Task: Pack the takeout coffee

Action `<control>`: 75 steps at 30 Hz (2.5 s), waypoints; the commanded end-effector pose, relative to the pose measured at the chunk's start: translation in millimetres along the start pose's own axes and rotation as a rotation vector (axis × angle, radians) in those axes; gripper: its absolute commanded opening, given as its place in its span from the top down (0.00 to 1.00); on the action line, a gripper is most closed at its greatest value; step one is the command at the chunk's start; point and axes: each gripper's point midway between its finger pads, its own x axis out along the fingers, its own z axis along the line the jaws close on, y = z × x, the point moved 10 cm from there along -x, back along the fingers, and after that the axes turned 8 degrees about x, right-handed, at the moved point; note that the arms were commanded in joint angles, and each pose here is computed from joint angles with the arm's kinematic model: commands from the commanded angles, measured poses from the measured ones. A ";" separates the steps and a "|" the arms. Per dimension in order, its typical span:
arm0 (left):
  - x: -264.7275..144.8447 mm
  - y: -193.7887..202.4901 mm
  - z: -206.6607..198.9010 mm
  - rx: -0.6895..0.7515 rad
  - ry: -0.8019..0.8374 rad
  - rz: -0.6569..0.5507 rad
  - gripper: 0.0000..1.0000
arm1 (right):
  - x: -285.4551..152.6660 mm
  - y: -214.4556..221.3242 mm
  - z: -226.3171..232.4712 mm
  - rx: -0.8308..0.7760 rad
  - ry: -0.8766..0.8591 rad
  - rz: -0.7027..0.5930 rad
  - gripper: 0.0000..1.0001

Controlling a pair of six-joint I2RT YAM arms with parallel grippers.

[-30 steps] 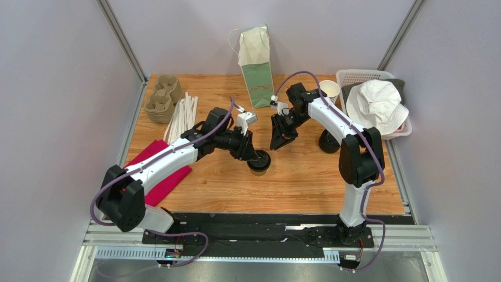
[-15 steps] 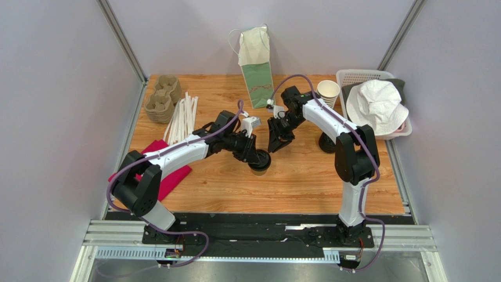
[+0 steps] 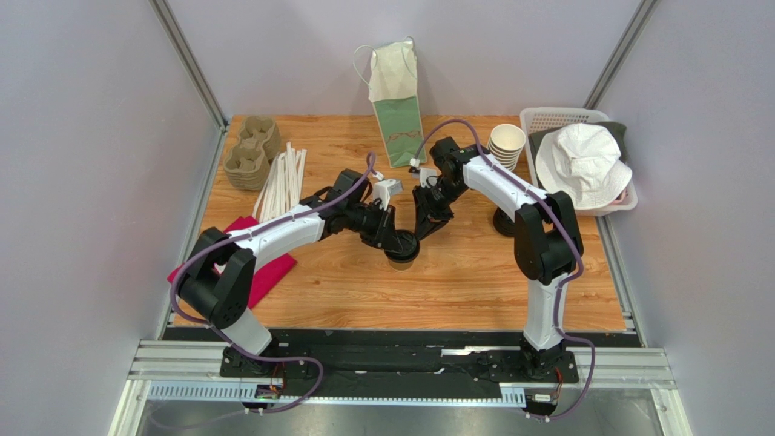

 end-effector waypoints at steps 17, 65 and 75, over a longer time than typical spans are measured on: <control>13.6 7.8 27.0 -0.088 -0.109 0.058 0.91 | 60.2 2.0 -30.3 -0.008 0.121 0.063 1.00; 17.8 10.9 33.8 -0.123 -0.121 0.088 0.94 | -8.6 19.9 -10.6 0.002 -0.133 0.001 0.86; 18.5 10.4 34.7 -0.126 -0.119 0.090 0.94 | 6.6 12.0 -30.6 0.060 -0.111 -0.003 0.87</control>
